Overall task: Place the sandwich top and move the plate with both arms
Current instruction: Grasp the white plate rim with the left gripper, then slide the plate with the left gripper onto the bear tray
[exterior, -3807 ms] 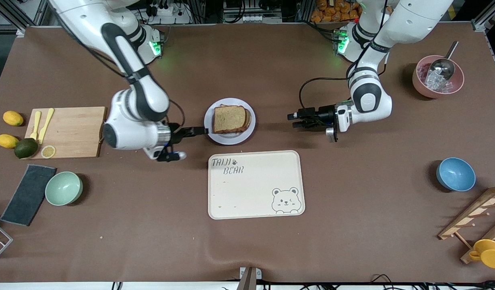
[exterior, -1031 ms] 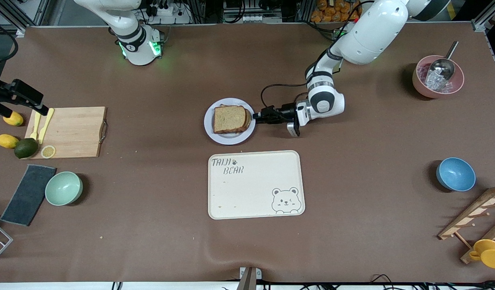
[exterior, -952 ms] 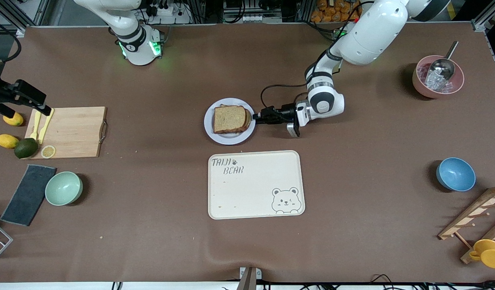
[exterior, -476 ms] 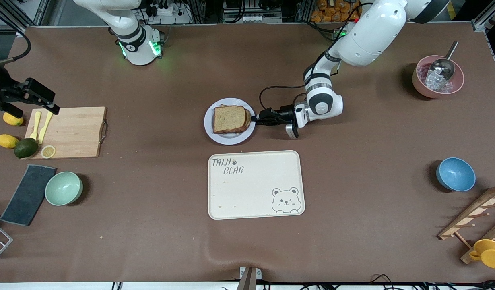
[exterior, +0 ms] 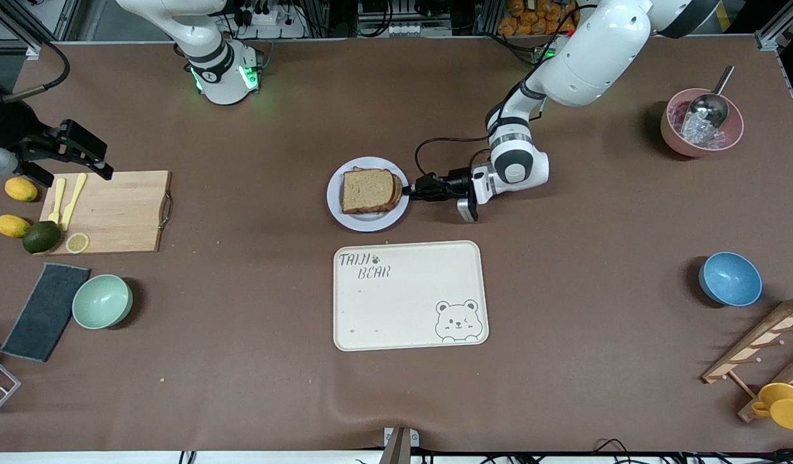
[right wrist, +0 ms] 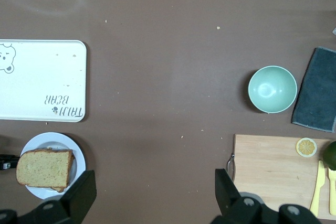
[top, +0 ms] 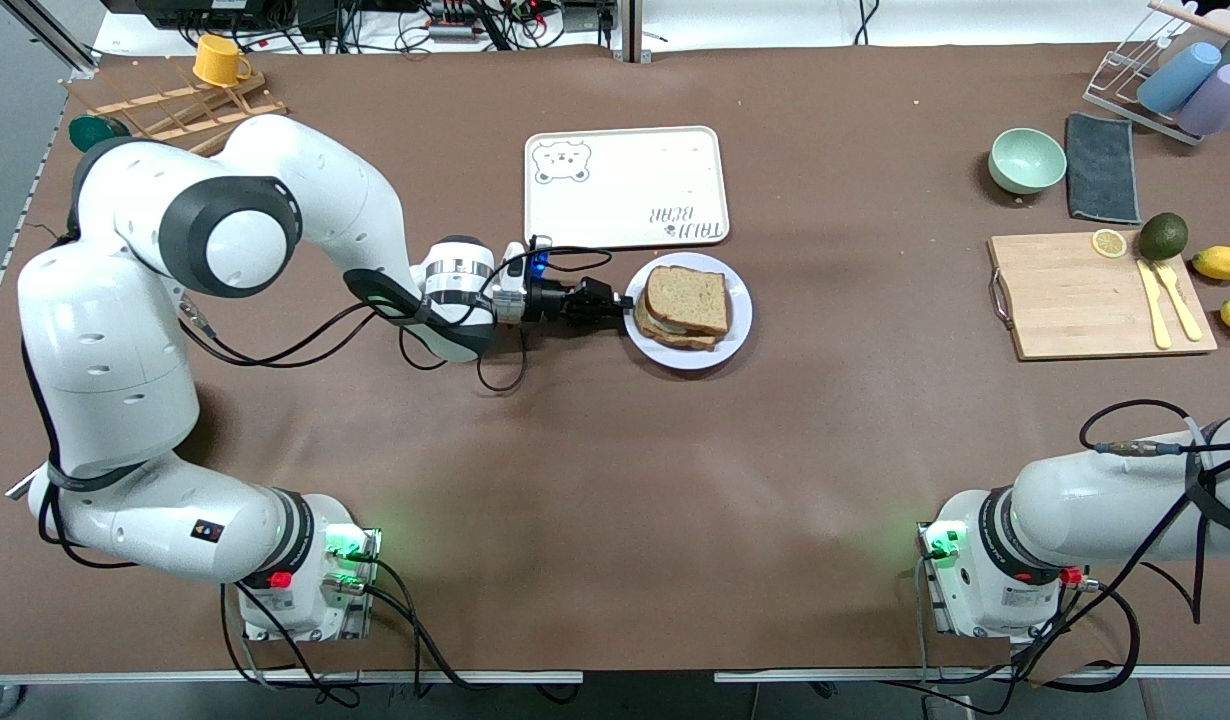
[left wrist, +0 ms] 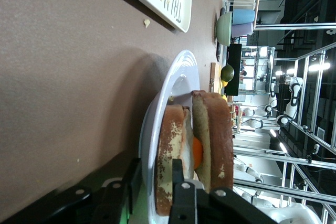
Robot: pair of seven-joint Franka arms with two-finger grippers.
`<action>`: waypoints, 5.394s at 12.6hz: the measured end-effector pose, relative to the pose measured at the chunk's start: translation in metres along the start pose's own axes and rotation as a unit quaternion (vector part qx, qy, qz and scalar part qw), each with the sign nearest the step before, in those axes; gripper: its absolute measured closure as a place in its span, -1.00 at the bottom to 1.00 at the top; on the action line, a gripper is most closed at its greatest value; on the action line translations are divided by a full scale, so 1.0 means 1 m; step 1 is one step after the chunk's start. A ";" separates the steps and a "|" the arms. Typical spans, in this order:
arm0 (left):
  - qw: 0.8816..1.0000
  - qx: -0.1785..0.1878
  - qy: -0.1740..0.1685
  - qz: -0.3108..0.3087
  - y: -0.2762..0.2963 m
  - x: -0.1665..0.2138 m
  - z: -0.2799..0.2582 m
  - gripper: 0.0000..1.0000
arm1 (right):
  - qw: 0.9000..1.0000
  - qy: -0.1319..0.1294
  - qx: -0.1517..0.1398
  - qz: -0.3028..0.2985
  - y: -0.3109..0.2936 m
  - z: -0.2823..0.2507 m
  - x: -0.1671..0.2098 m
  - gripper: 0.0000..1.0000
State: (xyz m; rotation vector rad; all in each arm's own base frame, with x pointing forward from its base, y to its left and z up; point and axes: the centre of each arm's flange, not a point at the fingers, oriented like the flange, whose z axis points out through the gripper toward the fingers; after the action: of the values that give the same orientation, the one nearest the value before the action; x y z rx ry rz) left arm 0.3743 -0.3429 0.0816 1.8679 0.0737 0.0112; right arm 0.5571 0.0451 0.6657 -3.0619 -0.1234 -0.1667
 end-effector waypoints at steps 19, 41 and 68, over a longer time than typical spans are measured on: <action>1.000 0.000 0.000 0.025 -0.002 -0.001 0.001 0.91 | 0.998 -0.010 -0.007 0.067 0.026 0.000 -0.003 -1.00; 0.997 -0.061 0.055 0.013 0.032 0.023 0.010 0.91 | 0.998 -0.013 -0.006 0.065 0.024 0.003 -0.003 -1.00; 0.974 -0.026 0.223 -0.019 -0.023 0.161 -0.128 0.91 | 0.998 -0.023 -0.006 0.065 0.025 0.011 -0.003 -1.00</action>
State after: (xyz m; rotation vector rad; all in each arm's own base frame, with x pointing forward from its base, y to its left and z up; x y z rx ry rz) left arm 0.5279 -0.2051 0.0925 1.7803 0.4159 0.4026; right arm 0.5570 0.0209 0.6526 -3.0746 0.0756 -0.0883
